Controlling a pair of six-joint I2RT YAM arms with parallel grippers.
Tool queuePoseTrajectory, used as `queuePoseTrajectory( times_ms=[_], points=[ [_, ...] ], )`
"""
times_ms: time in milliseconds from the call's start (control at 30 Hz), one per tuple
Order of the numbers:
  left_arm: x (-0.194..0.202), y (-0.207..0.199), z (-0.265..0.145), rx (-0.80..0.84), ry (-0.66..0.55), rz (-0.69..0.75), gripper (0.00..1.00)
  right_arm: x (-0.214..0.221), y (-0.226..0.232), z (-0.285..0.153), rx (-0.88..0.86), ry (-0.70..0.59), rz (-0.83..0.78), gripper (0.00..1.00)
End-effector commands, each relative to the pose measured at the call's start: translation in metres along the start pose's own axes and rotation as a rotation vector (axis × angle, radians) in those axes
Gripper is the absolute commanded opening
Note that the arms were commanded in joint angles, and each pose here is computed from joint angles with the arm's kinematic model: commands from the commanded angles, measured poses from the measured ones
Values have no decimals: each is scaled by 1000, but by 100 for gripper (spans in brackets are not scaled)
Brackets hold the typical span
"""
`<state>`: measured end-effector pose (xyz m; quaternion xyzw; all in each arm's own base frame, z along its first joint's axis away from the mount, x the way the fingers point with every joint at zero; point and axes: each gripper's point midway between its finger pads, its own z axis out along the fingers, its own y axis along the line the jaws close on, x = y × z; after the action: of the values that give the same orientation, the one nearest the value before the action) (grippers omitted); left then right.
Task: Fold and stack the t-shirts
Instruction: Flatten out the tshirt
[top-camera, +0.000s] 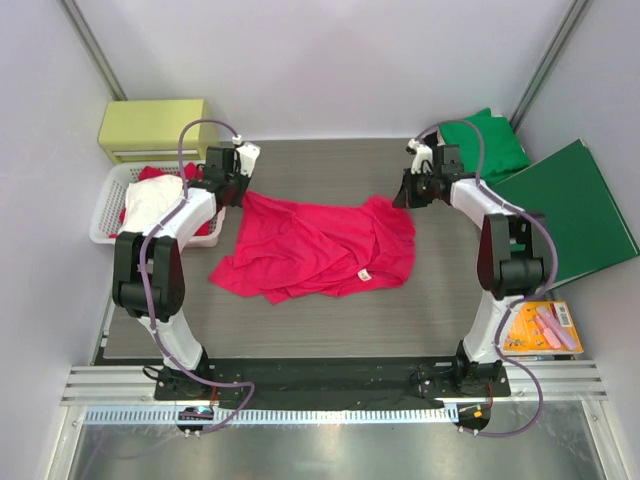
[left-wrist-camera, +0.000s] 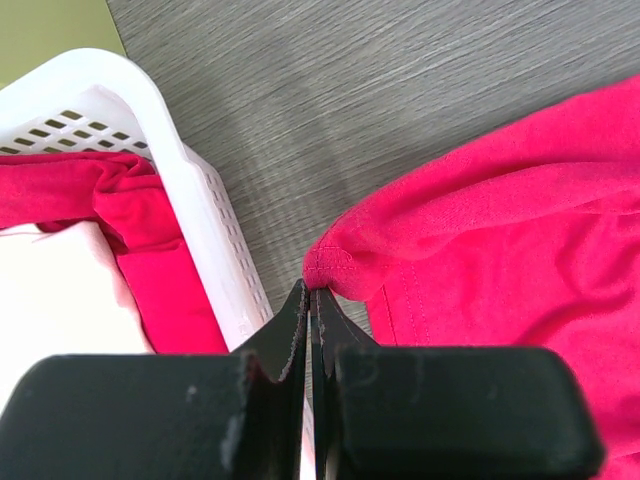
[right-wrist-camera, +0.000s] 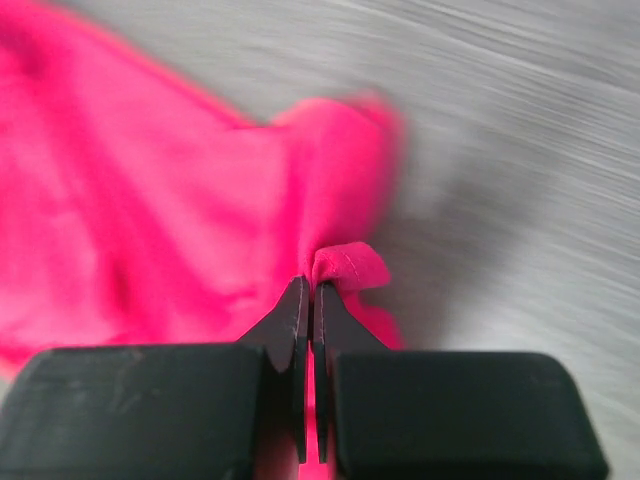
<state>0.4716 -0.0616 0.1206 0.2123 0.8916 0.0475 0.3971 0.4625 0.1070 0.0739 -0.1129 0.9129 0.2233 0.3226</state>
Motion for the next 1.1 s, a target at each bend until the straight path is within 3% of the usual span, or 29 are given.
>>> queuePoseTrajectory(
  times_ms=[0, 67, 100, 133, 167, 267, 300, 500, 633, 733, 1067],
  points=[
    [-17, 2, -9, -3, -60, -15, 0, -18, 93, -47, -200, -69, -153, 1],
    [-17, 2, -9, -1, -61, -14, 0, 1, 120, -53, -283, -35, -159, 1],
    [-17, 2, -8, -1, -59, -14, 0, 7, 129, -55, -322, -18, -146, 7],
    [-17, 1, -8, -1, -59, -13, 0, 17, 134, -56, -349, 6, -125, 21],
    [-17, 2, -9, -3, -60, -12, 0, 23, 139, -57, -376, 27, -114, 48],
    [-16, 3, -8, -4, -58, -9, 0, 34, 138, -62, -377, 51, -133, 66],
    [-16, 2, -8, -2, -57, -8, 0, 32, 128, -63, -321, 37, -174, 68],
    [-16, 1, -7, 2, -57, -8, 0, 19, 93, -64, -226, 5, -170, 71],
    [-13, -1, -6, 8, -49, -10, 0, 15, 83, -49, -228, 20, -142, 65],
    [-12, -1, -6, 4, -46, -5, 0, 11, 93, -41, -263, 16, -133, 54],
    [-9, -5, -4, 11, -38, -4, 0, 32, 161, -9, -271, 76, -290, 49]
  ],
)
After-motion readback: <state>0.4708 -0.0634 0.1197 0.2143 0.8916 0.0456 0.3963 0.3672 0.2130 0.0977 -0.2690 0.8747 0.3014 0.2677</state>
